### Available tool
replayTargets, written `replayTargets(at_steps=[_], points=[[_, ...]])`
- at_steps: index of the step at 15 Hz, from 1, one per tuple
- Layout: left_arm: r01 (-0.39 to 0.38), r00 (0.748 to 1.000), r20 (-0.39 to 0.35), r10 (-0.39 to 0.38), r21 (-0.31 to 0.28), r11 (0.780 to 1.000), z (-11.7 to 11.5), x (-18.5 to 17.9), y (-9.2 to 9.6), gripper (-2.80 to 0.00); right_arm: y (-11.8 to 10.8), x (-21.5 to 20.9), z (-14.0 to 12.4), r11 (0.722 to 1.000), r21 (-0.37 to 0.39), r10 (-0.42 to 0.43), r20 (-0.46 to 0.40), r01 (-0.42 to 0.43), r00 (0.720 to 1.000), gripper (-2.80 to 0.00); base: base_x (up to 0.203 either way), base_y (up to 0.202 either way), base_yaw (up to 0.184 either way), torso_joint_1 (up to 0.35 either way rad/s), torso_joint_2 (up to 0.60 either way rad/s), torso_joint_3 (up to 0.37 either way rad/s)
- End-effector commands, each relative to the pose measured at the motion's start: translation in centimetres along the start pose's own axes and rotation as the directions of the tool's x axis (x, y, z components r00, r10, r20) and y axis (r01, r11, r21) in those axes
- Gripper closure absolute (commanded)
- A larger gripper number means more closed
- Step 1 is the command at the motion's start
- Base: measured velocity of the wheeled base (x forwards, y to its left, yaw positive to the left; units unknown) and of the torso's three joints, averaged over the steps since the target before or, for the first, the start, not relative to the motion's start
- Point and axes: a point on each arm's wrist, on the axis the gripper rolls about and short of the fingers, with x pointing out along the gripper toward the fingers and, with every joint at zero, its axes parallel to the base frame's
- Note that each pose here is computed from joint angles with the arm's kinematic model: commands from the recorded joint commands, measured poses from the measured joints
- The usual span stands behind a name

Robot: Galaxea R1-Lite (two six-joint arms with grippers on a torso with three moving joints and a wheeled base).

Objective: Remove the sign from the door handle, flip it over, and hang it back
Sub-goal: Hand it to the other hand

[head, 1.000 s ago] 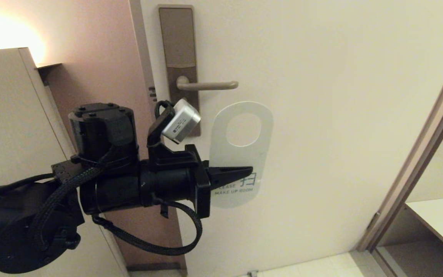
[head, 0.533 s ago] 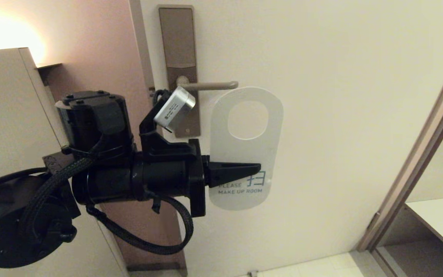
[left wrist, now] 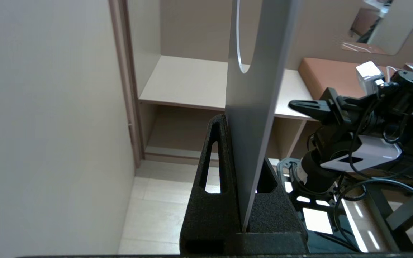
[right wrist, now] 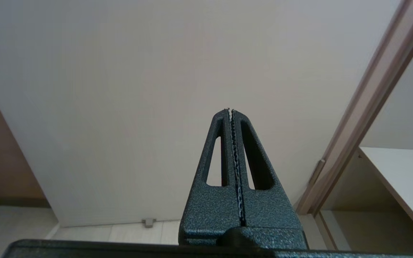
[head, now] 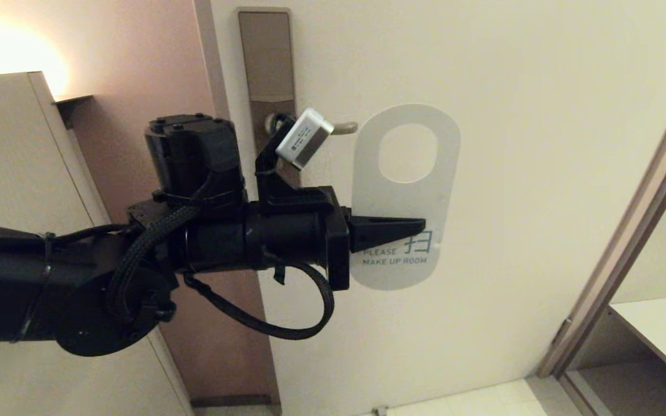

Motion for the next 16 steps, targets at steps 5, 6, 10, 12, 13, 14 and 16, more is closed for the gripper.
replayTargets(at_steps=[5,6,10,12,13,14,16], points=[[0.005,1.000,-0.005,-0.005,-0.004,1.000,-0.3,0.6,0.6,0.00,-0.1,-1.3,2.6,1.000,0.013,0.000,-0.009,0.000,1.000,0.00,0.000,0.000,0.000,0.000,0.00,0.000],[0.006,1.000,-0.004,-0.006,-0.003,1.000,-0.3,0.7,0.6,0.00,-0.1,-1.7,3.1,1.000,0.015,0.002,-0.024,-0.001,1.000,0.00,0.000,0.000,0.000,0.000,0.00,0.000],[0.007,1.000,0.004,-0.007,0.004,1.000,0.0,1.1,1.0,0.00,-0.2,-0.7,5.5,1.000,0.019,0.018,-0.118,-0.016,0.993,0.00,0.000,0.000,0.000,0.000,0.00,0.000],[0.011,1.000,0.020,-0.011,0.003,1.000,0.5,1.4,1.2,0.00,-0.3,0.5,7.3,0.999,0.022,0.049,-0.178,-0.046,0.983,0.00,0.000,0.000,0.000,0.000,0.00,0.000],[0.013,1.000,0.026,-0.013,-0.005,1.000,0.8,1.5,1.2,0.00,-0.3,1.2,8.2,0.997,0.025,0.072,-0.204,-0.068,0.976,0.00,0.000,0.000,0.000,0.000,0.00,0.000],[0.018,0.999,0.027,-0.018,-0.011,1.000,0.8,1.6,1.4,0.00,-0.3,1.8,8.8,0.996,0.029,0.093,-0.223,-0.089,0.970,0.00,0.000,0.000,0.000,0.000,0.00,0.000],[0.038,0.999,0.024,-0.038,-0.010,0.999,0.8,1.7,1.7,0.00,-0.2,3.0,9.9,0.986,0.051,0.168,-0.258,-0.161,0.951,0.00,0.000,0.000,0.000,0.000,0.00,0.000]])
